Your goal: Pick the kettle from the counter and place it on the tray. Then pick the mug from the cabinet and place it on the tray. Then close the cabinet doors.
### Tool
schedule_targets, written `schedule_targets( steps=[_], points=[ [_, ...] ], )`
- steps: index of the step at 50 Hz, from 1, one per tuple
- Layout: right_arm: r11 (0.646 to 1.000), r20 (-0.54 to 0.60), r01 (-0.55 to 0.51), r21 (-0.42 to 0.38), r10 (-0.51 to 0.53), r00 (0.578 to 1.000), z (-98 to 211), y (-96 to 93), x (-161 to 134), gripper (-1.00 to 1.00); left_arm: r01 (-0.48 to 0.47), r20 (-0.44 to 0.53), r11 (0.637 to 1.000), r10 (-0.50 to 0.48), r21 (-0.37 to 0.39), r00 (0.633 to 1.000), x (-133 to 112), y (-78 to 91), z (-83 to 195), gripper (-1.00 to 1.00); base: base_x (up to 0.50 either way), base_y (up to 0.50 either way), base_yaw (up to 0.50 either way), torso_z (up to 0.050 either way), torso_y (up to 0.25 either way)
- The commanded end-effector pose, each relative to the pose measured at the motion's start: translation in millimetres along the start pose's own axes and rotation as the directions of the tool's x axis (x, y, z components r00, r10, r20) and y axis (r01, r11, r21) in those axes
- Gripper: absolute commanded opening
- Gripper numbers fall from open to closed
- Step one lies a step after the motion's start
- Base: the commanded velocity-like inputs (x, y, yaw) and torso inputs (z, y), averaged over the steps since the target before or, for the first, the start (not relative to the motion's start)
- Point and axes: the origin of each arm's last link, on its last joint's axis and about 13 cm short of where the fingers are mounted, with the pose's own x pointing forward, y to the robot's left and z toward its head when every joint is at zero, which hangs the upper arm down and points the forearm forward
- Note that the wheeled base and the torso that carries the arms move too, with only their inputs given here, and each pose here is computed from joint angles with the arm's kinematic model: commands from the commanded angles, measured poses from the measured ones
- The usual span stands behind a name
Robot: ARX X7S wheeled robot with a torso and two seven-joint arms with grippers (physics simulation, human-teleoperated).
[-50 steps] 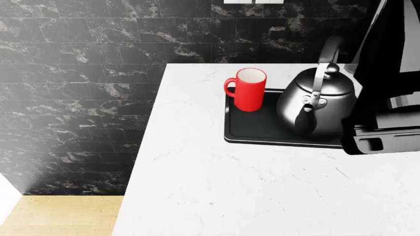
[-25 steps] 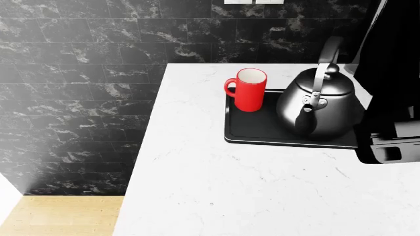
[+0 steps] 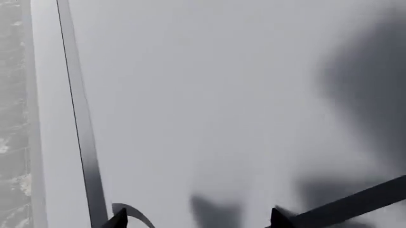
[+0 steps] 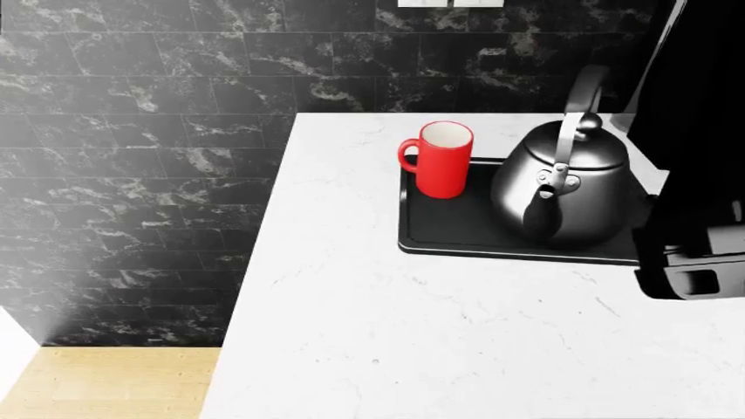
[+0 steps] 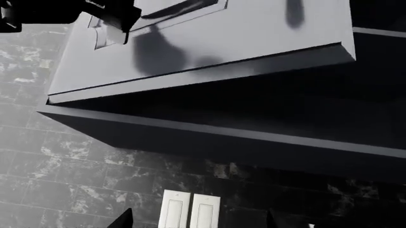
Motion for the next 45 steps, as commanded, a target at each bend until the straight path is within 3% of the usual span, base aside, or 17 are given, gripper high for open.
schedule_targets(
  steps=[1,8,32,45],
  points=[
    [1.000,0.001,0.001,0.002,-0.001,1.000,-2,-0.6,-2,1.00,0.155,-0.285,0.988,-0.142,0.022,0.948,2,-40.0,-78,1.00,0.00,0.00,0.00,0.000,0.000],
    [1.000,-0.003,0.004,0.002,-0.004,1.000,-5,-0.3,-3,1.00,0.195,-0.350,0.978,-0.159,0.072,0.923,-5,-47.8,-105,1.00,0.00,0.00,0.00,0.000,0.000],
    [1.000,-0.027,0.012,0.006,-0.012,1.000,-16,1.2,-6,1.00,0.184,-0.490,0.979,-0.117,0.091,0.864,-16,-60.6,-171,1.00,0.00,0.00,0.00,0.000,0.000],
    [1.000,-0.033,0.016,0.006,-0.016,0.999,-18,1.5,-7,1.00,0.181,-0.508,0.980,-0.116,0.081,0.853,-18,-62.7,-178,1.00,0.00,0.00,0.00,0.000,0.000]
  ],
)
